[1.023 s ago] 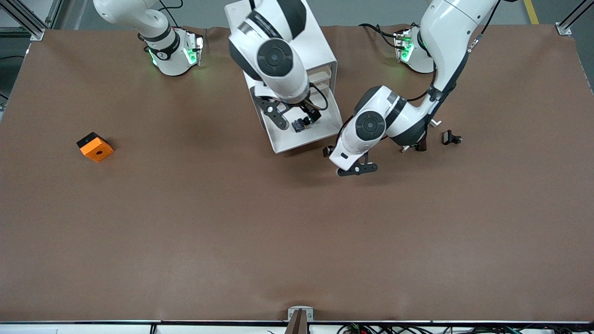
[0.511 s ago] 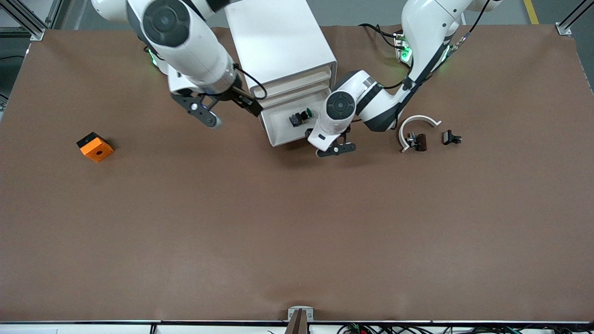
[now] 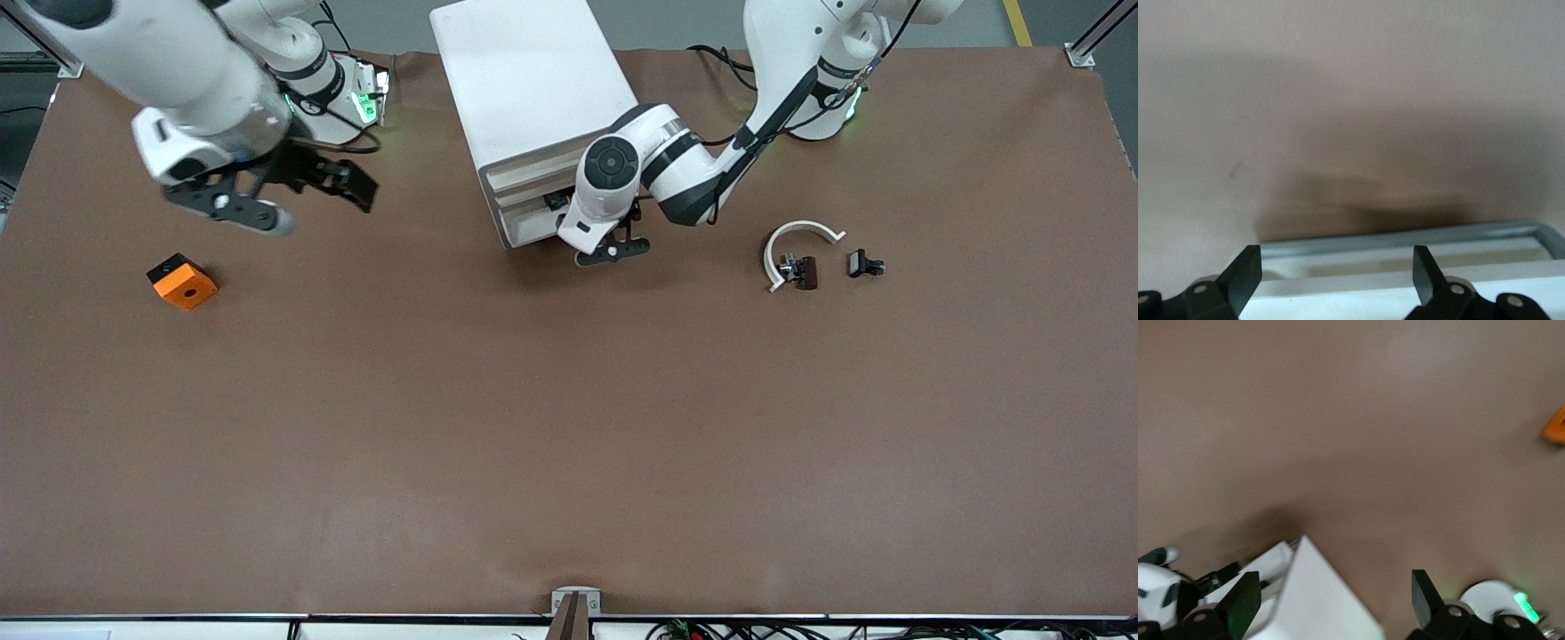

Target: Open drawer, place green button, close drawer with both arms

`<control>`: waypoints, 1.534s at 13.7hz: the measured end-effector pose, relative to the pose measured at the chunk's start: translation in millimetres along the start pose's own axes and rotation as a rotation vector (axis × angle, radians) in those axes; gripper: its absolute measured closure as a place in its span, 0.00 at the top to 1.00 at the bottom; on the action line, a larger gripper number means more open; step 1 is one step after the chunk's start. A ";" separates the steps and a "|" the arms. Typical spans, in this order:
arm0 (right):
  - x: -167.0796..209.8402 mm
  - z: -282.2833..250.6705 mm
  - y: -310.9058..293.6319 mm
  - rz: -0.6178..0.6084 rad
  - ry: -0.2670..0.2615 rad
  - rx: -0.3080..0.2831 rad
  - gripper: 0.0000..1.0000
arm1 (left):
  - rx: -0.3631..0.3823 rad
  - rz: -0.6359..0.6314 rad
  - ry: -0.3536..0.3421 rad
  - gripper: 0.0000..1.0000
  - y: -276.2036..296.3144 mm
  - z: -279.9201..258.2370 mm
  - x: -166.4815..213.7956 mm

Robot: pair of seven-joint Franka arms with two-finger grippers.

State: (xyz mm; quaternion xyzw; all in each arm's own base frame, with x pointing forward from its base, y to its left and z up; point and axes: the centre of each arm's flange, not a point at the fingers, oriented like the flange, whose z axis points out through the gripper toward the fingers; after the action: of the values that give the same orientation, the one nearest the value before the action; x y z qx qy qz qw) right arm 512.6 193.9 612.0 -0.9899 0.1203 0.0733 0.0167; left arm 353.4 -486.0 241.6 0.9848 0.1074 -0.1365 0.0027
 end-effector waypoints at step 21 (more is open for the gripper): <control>78.6 -14.4 203.6 -0.204 0.084 -0.029 1.00 | -0.217 -0.314 0.301 1.00 -197.7 -201.1 295.1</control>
State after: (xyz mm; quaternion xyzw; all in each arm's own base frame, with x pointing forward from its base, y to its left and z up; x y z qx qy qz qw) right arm 541.1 -22.9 611.3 -0.9993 0.0185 0.0316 0.0047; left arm 642.7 -223.7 360.5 0.9593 0.2723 0.0252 0.0711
